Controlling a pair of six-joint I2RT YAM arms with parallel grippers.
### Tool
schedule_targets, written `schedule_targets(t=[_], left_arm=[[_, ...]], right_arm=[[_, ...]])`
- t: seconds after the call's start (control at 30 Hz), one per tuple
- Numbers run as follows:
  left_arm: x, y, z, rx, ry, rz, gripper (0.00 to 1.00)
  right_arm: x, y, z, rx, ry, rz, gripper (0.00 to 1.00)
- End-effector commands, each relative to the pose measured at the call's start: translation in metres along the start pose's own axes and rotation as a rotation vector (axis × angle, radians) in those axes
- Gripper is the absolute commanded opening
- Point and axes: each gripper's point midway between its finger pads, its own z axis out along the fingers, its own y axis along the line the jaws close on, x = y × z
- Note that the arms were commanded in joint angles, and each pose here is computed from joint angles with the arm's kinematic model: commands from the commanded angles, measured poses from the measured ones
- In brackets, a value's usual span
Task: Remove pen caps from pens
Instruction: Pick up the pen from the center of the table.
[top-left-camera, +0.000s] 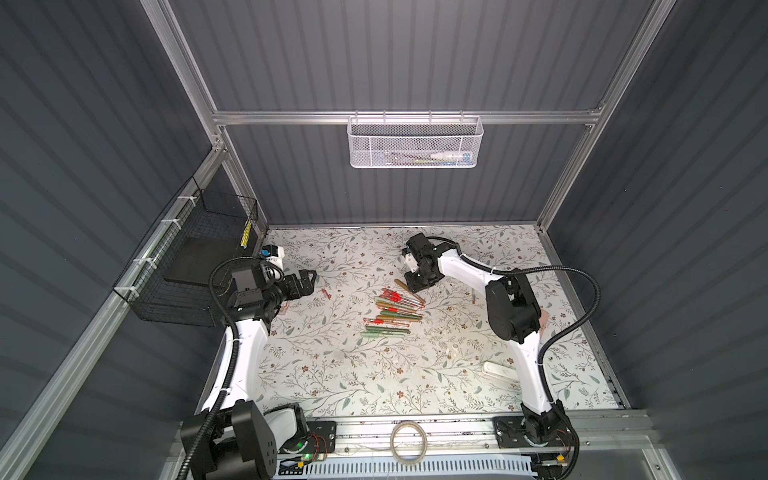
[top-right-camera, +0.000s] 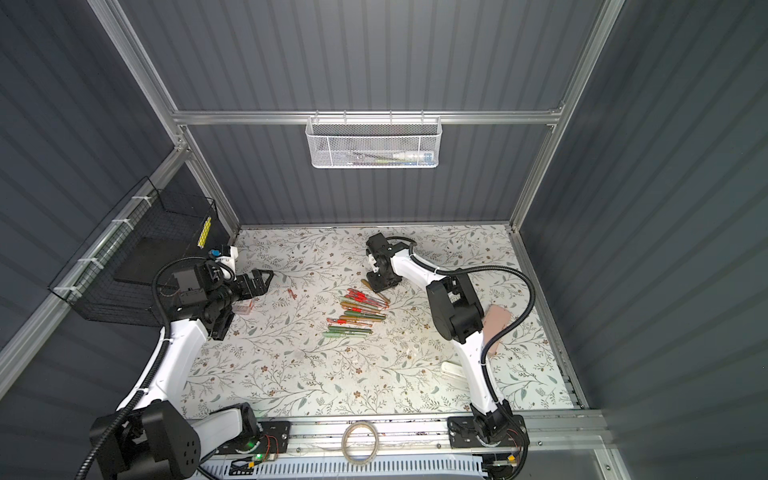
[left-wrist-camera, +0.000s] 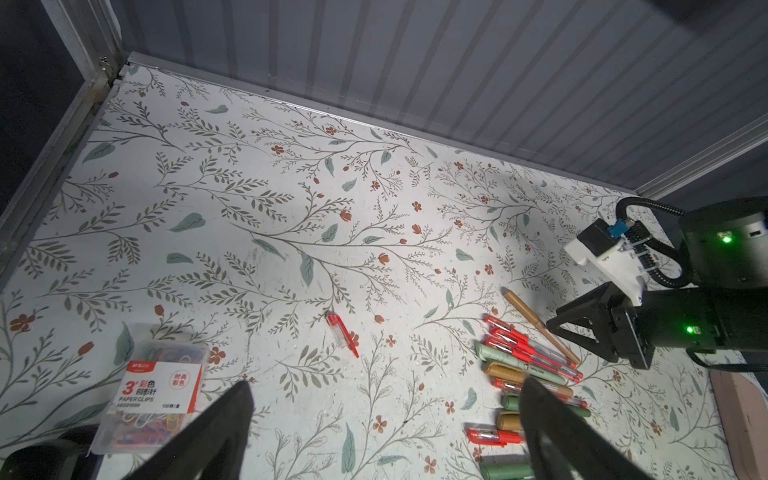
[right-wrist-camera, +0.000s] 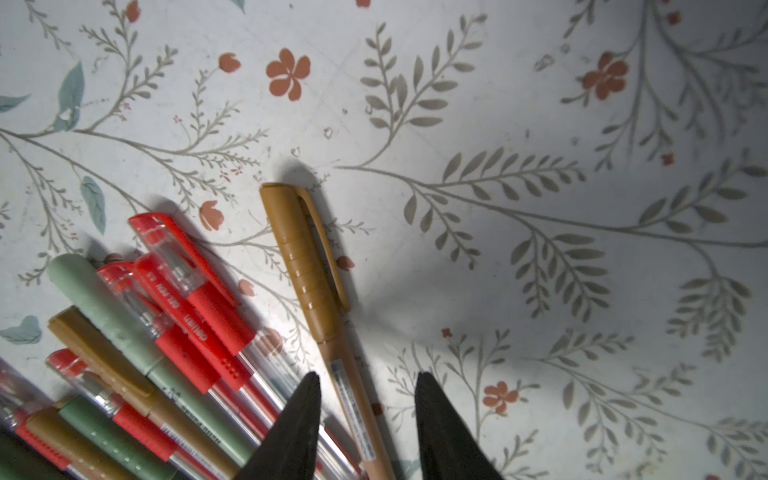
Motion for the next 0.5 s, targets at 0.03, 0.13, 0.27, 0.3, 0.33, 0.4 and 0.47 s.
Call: schedule_targets(t=[0.03, 0.13, 0.27, 0.3, 0.33, 0.4, 0.47], left_arm=[[-0.003, -0.002, -0.003, 0.008, -0.010, 0.007, 1.00], [-0.002, -0.002, -0.004, 0.011, -0.014, 0.009, 1.00], [-0.003, -0.002, -0.004, 0.007, -0.008, 0.004, 1.00], [-0.004, -0.003, -0.005, 0.009, -0.015, 0.007, 1.00], [-0.004, -0.003, -0.005, 0.012, -0.019, 0.007, 1.00], [-0.004, -0.004, -0.005, 0.015, -0.018, 0.005, 1.00], [-0.007, -0.005, -0.006, 0.014, -0.020, 0.002, 1.00]], right_arm=[[0.010, -0.001, 0.014, 0.009, 0.045, -0.017, 0.39], [0.013, -0.003, 0.020, 0.019, 0.059, -0.020, 0.37], [0.015, -0.002, 0.024, 0.005, 0.066, -0.017, 0.35], [0.016, -0.003, 0.025, 0.012, 0.068, -0.019, 0.34], [0.016, -0.005, 0.027, 0.023, 0.069, -0.023, 0.32], [0.018, -0.008, 0.028, 0.039, 0.081, -0.021, 0.29], [0.019, -0.008, 0.027, 0.041, 0.087, -0.020, 0.25]])
